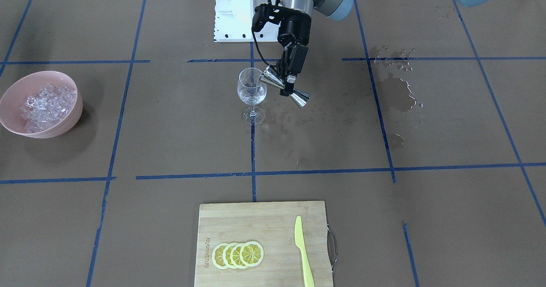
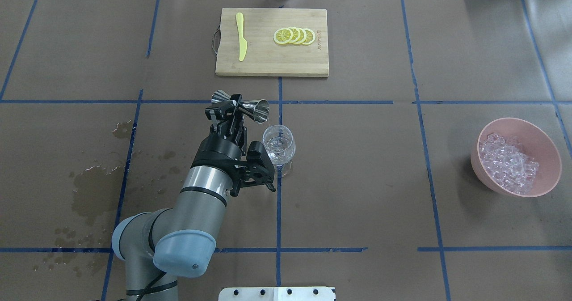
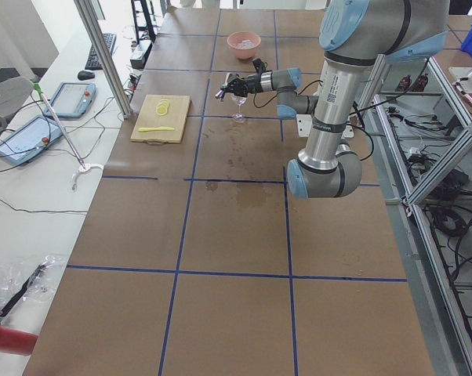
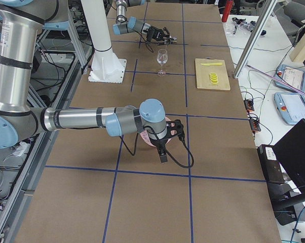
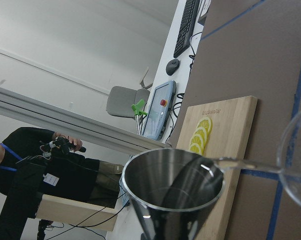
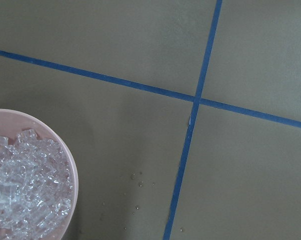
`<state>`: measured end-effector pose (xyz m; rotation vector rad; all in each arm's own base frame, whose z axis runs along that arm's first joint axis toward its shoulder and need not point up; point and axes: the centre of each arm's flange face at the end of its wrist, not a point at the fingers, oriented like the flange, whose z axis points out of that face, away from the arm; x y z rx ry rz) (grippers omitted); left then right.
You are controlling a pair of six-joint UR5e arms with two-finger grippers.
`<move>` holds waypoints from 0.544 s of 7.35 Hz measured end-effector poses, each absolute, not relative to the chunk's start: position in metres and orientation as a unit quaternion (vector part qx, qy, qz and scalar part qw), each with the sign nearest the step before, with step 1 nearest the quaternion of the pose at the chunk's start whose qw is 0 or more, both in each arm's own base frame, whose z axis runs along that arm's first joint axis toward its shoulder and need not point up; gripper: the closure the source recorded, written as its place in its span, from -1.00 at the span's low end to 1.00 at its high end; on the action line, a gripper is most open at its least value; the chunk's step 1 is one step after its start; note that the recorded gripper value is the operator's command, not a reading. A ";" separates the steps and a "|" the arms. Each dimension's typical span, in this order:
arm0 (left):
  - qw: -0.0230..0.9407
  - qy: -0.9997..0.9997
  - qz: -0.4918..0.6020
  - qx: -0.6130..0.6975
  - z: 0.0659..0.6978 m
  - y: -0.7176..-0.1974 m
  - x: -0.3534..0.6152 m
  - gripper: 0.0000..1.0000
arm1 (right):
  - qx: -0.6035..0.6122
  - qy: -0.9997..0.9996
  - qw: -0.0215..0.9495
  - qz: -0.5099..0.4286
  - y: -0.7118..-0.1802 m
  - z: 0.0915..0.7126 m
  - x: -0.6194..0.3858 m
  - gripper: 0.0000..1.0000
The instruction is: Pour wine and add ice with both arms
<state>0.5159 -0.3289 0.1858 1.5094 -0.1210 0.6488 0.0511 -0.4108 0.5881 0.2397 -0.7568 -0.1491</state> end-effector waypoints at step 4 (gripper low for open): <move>0.664 -0.096 0.318 0.670 0.183 -0.319 0.523 1.00 | 0.114 -0.371 0.920 -0.063 -0.411 0.587 0.051 -1.00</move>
